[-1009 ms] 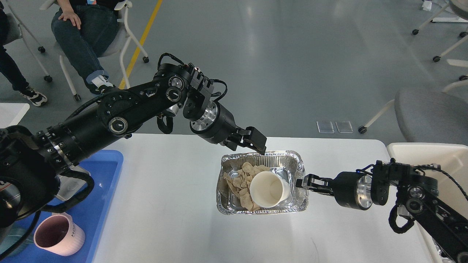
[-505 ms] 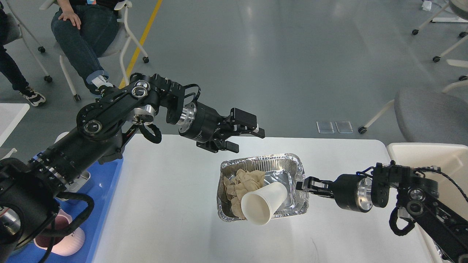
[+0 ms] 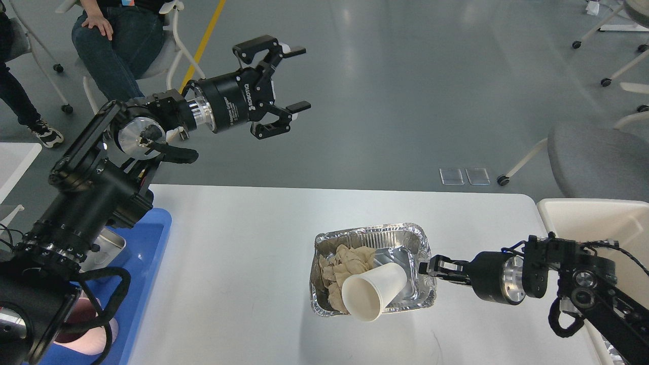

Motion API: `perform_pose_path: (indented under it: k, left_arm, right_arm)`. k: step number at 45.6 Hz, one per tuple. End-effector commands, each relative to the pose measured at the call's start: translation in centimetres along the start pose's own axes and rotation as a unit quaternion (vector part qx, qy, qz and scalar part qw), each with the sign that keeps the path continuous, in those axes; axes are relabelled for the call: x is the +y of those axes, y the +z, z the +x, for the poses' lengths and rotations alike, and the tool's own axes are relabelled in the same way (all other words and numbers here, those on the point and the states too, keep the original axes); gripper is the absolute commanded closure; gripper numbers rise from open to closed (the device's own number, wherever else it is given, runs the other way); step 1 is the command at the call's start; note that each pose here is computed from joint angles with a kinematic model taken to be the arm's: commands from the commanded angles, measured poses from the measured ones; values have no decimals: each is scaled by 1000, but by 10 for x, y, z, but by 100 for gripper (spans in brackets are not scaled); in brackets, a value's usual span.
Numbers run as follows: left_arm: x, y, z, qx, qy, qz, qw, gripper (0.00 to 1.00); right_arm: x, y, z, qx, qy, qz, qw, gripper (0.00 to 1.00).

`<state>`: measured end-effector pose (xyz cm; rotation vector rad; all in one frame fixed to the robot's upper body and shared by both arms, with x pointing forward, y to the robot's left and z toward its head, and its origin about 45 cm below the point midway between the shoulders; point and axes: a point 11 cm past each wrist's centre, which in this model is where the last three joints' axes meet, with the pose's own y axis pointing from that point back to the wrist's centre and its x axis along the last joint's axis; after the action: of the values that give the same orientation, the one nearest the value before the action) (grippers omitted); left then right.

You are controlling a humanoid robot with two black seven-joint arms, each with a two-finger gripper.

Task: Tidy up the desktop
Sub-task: 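Raise the left gripper away from the foil tray, then drag the foil tray with the right gripper to the table's far corner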

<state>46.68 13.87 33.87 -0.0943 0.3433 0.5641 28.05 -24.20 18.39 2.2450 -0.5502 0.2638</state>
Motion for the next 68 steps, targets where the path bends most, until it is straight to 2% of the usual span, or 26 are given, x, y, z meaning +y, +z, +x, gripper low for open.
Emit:
perform_pose_path:
  k: [1,8,13,21,29,41,52,68]
  left_arm:
    - [11,22,13,116,10,-96,989,3]
    - [33,7,41,263,40,-174,948,3]
    - [61,-36,72,370,85,-223,898,3]
    - [87,-106,99,444,157,-221,854,3]
    - [109,-133,107,469,183,-236,831,3]
    - [111,-139,107,474,186,-238,827,3]
    - [120,-152,110,467,216,-236,824,3]
    - [127,-158,113,443,234,-210,840,3]
  right_arm:
    - [2,4,-1,-8,4,-3,1000,100]
    - [4,6,0,-17,11,-2,1000,100]
    - [7,13,-4,-43,12,3,999,100]
    - [20,28,-5,-86,28,3,996,100]
    - [38,45,-2,-137,56,8,989,100]
    - [81,73,13,-213,138,15,967,100]
    - [108,101,15,-275,219,-5,936,100]
    - [143,144,8,-399,358,-39,843,100]
